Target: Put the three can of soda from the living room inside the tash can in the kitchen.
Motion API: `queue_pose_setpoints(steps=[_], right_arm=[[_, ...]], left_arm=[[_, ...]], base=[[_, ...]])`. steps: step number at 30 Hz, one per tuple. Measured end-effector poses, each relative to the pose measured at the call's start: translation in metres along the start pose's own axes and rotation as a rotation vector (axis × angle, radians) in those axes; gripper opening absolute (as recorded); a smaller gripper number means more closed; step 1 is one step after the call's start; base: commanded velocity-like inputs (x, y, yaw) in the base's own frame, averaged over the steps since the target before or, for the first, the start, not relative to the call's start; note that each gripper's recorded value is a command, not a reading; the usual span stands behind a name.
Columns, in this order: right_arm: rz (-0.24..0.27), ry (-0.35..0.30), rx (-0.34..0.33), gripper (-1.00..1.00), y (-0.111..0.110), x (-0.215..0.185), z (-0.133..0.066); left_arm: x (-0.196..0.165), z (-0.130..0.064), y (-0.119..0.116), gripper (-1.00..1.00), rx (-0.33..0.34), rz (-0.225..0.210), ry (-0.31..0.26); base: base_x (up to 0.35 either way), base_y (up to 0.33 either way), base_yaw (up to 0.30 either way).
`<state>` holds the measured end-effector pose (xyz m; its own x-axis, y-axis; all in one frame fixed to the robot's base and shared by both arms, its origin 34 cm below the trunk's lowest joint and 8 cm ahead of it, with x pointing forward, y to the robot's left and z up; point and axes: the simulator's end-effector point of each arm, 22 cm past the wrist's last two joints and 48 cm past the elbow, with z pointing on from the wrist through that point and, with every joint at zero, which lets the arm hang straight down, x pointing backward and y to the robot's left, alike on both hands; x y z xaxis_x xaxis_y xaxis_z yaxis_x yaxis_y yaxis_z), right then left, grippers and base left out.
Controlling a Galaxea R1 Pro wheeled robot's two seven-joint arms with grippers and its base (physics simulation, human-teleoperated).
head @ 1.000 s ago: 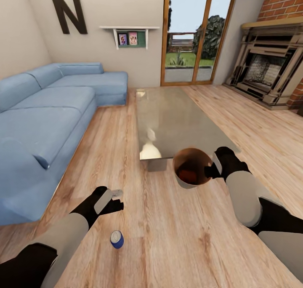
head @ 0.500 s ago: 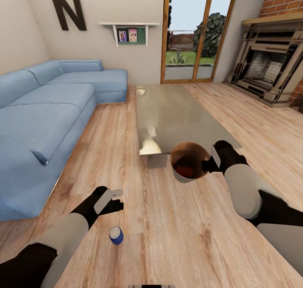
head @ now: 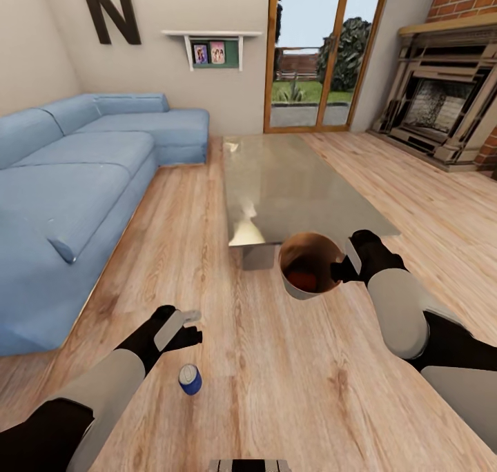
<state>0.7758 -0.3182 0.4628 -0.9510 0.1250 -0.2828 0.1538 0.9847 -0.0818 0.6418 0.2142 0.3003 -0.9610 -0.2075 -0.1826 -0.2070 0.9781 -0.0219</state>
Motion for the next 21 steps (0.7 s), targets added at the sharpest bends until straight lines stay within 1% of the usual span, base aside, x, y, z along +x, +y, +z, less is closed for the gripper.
queue_pose_setpoints(steps=[4,14,18,21], right_arm=[[-0.002,0.002,0.004,-1.00,0.000,0.005,0.009],[-0.007,0.046,0.008,-1.00,0.002,0.017,0.039],[-0.011,0.062,0.011,-1.00,0.004,0.021,0.050],[-0.022,0.062,0.018,-1.00,0.004,0.018,0.054]], left_arm=[[0.004,0.009,0.001,1.00,-0.001,-0.001,0.001],[0.017,0.033,0.005,1.00,-0.013,-0.002,0.034],[0.019,0.042,0.006,1.00,-0.018,-0.008,0.035],[0.022,0.049,0.007,1.00,-0.022,-0.010,0.041]], base=[[0.000,0.000,0.000],[0.000,0.000,0.000],[0.000,0.000,0.000],[0.000,0.000,0.000]])
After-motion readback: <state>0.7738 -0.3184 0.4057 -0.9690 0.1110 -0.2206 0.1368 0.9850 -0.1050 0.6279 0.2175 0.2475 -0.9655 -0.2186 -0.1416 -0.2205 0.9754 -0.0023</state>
